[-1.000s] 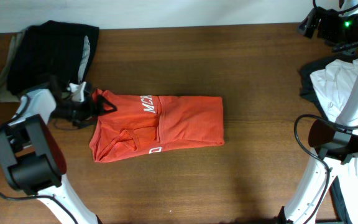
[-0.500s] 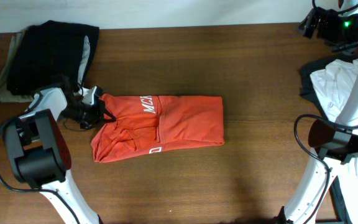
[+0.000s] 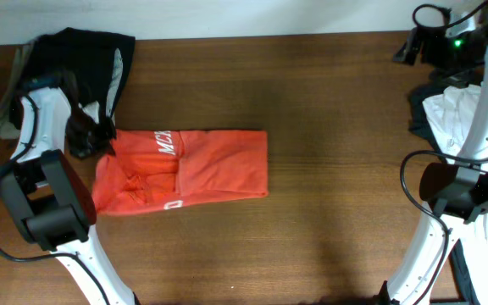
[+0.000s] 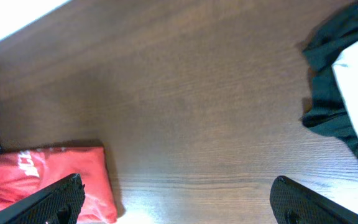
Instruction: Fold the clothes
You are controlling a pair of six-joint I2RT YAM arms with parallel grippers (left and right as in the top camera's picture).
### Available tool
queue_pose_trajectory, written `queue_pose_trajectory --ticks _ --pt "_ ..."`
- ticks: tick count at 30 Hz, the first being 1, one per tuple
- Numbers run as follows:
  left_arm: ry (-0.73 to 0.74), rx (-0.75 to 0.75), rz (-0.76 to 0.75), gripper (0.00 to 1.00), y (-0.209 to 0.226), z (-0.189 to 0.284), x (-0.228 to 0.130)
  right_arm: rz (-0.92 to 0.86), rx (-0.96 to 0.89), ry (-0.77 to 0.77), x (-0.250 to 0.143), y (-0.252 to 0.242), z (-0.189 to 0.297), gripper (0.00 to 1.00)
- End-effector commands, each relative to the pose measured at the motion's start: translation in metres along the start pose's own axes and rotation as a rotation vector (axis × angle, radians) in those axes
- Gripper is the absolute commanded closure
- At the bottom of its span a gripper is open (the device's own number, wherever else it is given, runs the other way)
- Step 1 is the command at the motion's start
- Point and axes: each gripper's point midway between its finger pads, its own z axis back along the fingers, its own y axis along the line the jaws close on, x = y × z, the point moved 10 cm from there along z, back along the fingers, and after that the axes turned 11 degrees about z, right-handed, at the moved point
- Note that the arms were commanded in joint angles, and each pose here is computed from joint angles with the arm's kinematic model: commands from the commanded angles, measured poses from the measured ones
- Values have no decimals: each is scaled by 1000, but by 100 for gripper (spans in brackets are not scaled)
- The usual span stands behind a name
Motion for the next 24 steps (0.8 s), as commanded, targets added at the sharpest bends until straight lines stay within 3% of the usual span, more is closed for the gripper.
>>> queue_pose_trajectory --ticks 1,7,16,24 --pt "-56 27 -14 99 -31 35 -3 59 5 65 -6 13 -14 1" --pt "-75 27 -177 99 -107 71 -45 41 20 142 -10 7 -51 1" --pt "-74 17 -384 99 -211 54 -124 31 23 169 -13 3 -60 1" --pt "-57 25 -456 98 -238 36 -155 28 25 176 -14 4 -60 1"
